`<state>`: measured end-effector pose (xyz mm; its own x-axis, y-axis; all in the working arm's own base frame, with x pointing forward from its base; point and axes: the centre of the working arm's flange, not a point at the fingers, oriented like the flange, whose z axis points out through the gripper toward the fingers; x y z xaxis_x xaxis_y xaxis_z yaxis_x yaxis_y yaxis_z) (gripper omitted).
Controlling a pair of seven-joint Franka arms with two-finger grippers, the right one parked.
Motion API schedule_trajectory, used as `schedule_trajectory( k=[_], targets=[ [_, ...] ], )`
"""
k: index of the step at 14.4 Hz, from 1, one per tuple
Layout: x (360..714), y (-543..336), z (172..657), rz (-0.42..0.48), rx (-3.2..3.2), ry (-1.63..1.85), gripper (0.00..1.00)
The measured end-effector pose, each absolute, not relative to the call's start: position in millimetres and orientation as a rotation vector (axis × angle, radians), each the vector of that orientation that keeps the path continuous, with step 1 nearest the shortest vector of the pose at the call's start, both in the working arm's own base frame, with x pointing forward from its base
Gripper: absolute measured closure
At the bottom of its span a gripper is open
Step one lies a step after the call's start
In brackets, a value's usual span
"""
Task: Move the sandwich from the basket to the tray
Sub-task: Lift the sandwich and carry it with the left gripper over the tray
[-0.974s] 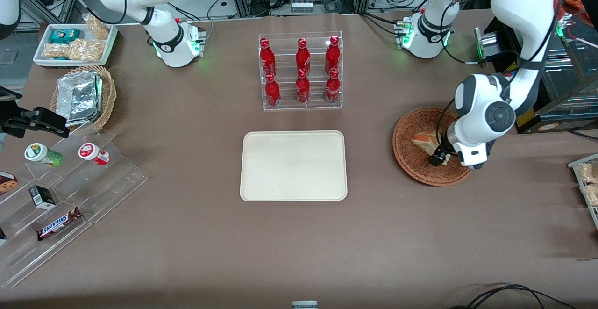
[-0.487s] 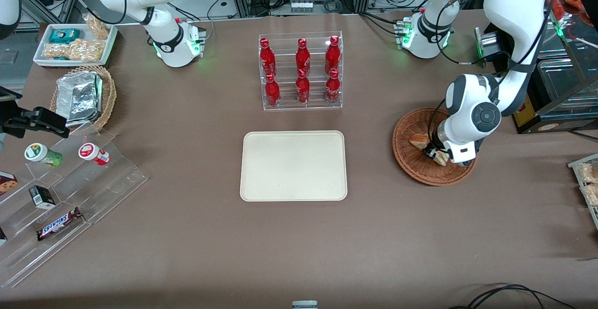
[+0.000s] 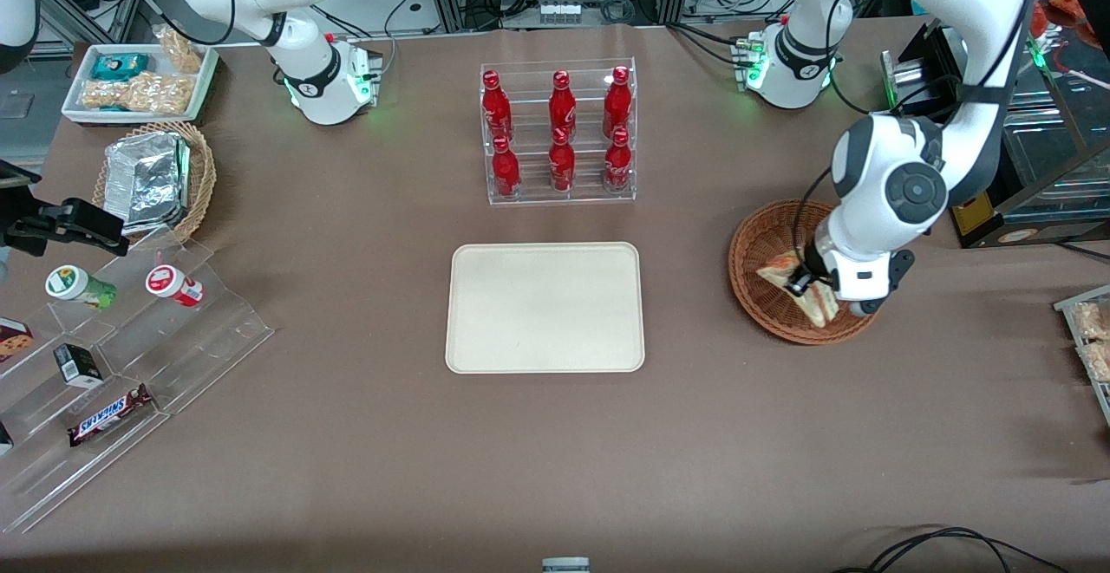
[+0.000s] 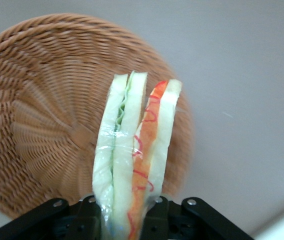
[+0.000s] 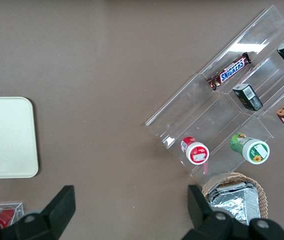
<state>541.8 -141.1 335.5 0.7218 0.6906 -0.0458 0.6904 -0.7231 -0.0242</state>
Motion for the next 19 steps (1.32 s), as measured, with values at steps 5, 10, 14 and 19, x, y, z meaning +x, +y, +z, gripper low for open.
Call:
schedule_trajectory(
  k=[5, 10, 14, 19],
  targets=[
    [555, -282, 374, -0.067, -3.048, -0.76, 0.84],
    [530, -437, 316, -0.013, -3.121, -0.42, 0.84],
    [511, -510, 261, 0.037, -3.14, -0.287, 0.84],
    [517, -510, 237, 0.065, -3.119, -0.285, 0.84]
  ],
)
